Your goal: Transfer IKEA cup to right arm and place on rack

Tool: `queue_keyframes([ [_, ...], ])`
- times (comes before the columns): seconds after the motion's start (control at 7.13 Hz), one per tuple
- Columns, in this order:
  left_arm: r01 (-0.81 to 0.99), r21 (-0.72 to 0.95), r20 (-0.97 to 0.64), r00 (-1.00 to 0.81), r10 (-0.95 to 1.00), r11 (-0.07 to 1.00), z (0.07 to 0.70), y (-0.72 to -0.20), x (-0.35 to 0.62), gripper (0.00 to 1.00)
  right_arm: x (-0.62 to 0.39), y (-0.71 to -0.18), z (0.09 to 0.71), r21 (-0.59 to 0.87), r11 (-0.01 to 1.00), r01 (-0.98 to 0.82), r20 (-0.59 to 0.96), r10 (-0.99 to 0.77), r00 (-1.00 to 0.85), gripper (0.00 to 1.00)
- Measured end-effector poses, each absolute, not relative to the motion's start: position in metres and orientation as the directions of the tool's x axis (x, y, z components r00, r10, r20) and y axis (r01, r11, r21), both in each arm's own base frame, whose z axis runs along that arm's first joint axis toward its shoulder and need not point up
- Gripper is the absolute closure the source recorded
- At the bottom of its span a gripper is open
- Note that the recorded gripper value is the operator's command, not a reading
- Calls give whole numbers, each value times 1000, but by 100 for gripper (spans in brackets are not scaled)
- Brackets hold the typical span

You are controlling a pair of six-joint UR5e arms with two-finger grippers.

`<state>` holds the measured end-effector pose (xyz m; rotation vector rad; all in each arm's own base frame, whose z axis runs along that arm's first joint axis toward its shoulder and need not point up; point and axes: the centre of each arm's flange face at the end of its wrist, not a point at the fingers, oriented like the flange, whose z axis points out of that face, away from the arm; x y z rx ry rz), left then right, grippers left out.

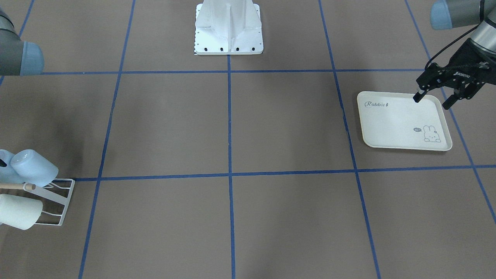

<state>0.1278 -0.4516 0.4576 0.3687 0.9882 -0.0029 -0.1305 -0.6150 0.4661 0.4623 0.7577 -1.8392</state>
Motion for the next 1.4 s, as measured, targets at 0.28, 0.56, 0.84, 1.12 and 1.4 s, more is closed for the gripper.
queue_keyframes([
  [0.28,169,303,-816,555,163,938,457,-452,128,0,-124,-617,484,-259,-273,927,-625,-684,-376,53],
  [0.56,169,304,-816,555,164,938,457,-452,128,0,-123,-617,501,-261,-286,922,-602,-698,-387,50],
  [0.84,169,303,-816,555,163,938,457,-452,128,0,-123,-618,510,-266,-292,918,-588,-706,-395,48],
  [1.12,169,304,-816,554,165,938,457,-452,128,0,-122,-616,522,-276,-293,915,-570,-717,-402,47],
  [1.4,168,304,-816,554,166,938,457,-452,129,0,-120,-616,535,-296,-286,911,-550,-729,-408,47],
])
